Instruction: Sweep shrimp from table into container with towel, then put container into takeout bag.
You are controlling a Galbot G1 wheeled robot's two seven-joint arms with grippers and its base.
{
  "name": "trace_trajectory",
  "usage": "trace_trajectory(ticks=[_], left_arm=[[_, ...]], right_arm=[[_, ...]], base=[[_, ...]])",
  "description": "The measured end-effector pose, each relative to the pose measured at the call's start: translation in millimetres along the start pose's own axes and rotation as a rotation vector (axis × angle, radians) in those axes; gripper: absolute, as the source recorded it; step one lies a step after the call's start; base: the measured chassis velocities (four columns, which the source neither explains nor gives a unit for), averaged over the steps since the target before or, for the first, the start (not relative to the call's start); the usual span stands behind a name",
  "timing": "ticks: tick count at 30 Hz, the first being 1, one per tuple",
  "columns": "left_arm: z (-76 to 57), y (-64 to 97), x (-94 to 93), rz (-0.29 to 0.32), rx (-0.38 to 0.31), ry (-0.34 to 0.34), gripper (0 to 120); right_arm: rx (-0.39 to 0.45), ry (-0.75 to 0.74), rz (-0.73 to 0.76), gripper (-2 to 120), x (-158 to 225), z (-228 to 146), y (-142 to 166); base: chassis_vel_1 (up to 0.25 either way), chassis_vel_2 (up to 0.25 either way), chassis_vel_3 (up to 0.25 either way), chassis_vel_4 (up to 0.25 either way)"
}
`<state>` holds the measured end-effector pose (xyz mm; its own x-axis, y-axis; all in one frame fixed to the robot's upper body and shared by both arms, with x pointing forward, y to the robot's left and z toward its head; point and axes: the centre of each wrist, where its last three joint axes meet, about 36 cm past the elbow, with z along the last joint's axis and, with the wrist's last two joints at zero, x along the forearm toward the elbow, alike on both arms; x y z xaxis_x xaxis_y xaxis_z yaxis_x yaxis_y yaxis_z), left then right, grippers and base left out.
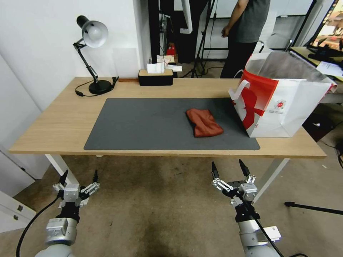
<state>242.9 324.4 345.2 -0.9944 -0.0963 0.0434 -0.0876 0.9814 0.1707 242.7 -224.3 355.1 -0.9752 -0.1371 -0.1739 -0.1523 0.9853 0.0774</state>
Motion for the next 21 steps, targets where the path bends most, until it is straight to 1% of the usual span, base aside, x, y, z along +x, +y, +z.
trace_trajectory(ticks=[2,3,4,5,9,14,18,20,21], left_arm=[[-0.5,-0.1,-1.1,0.006,0.009,-0.004,100],[-1.7,-0.4,-4.1,0.022,0.034,-0.020,100],[-1.7,-0.4,-4.1,0.022,0.034,-0.020,100],[-1.6,-0.6,-4.9,0.033,0.049,-0.026,100],[2.5,-2.2,-6.0,0.063,0.093,-0.038,100],[5.4,-1.8,-9.1,0.071,0.111,-0.054,100],[6.3,-1.8,-11.9,0.077,0.120,-0.077,100],[7.1,-1.9,-15.5,0.083,0.132,-0.103,100],[7.1,-1.9,-15.5,0.083,0.132,-0.103,100]], right_arm=[[-0.004,0.001,0.001,100,-1,-1,0],[-0.013,0.009,0.003,100,-2,-3,1],[-0.013,0.009,0.003,100,-2,-3,1],[-0.015,0.015,0.004,100,-2,-3,1],[-0.020,0.033,0.002,100,-1,-2,2],[-0.025,0.048,-0.003,100,-1,-1,1],[-0.029,0.058,-0.008,100,-2,-1,1],[-0.034,0.061,-0.012,100,-2,-1,1],[-0.034,0.061,-0.012,100,-2,-1,1]], base=[[0.000,0.000,0.000,0.000],[0.000,0.000,0.000,0.000],[0.000,0.000,0.000,0.000],[0.000,0.000,0.000,0.000],[0.000,0.000,0.000,0.000],[0.000,0.000,0.000,0.000],[0.000,0.000,0.000,0.000],[0.000,0.000,0.000,0.000],[0.000,0.000,0.000,0.000]])
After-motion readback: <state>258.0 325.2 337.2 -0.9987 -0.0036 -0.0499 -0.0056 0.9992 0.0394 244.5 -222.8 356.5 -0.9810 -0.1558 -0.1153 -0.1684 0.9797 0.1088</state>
